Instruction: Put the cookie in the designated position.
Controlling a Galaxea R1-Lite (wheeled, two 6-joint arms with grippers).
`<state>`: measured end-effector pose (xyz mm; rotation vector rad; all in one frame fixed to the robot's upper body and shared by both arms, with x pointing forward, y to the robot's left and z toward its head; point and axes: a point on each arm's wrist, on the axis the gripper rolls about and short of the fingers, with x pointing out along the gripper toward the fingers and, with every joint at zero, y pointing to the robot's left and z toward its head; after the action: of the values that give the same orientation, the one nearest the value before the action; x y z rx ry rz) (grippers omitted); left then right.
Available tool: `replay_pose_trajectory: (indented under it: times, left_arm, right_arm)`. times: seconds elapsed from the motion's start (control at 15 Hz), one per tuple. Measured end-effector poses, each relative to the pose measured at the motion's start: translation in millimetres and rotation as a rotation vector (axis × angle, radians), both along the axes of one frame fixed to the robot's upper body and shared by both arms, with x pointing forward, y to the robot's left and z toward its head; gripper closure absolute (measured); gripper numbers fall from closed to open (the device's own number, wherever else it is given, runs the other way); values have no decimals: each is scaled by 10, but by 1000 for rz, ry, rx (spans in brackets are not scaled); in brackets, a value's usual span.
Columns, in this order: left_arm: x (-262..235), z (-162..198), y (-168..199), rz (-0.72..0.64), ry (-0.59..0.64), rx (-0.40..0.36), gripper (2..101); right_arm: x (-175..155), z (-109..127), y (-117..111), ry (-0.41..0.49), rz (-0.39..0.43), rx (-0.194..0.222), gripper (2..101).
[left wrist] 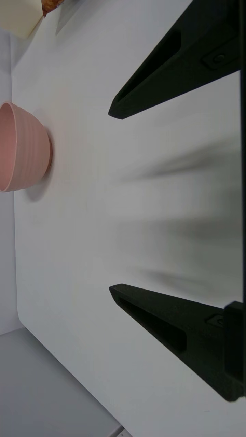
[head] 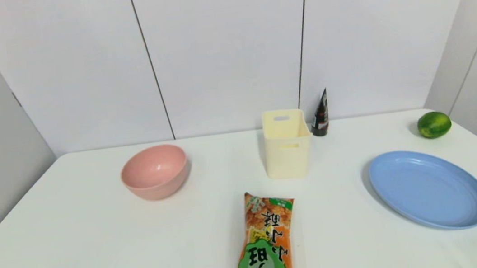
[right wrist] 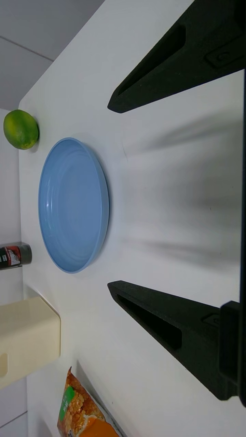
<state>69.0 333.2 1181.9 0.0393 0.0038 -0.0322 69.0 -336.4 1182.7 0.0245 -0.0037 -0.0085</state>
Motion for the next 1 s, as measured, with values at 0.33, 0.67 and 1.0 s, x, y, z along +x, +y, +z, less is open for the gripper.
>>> replay_pose_trajectory:
  times: [0.33, 0.67, 1.0]
  left_arm:
    - [0, 0, 1, 6, 0, -4, 53]
    - [0, 2, 5, 23, -1, -39, 53]
    - [40, 160, -1, 6, 30, -37, 53]
  right_arm:
    - [0, 0, 0, 0, 0, 0, 49]
    - [0, 0, 0, 0, 0, 0, 49]
    - [0, 0, 0, 0, 0, 0, 49]
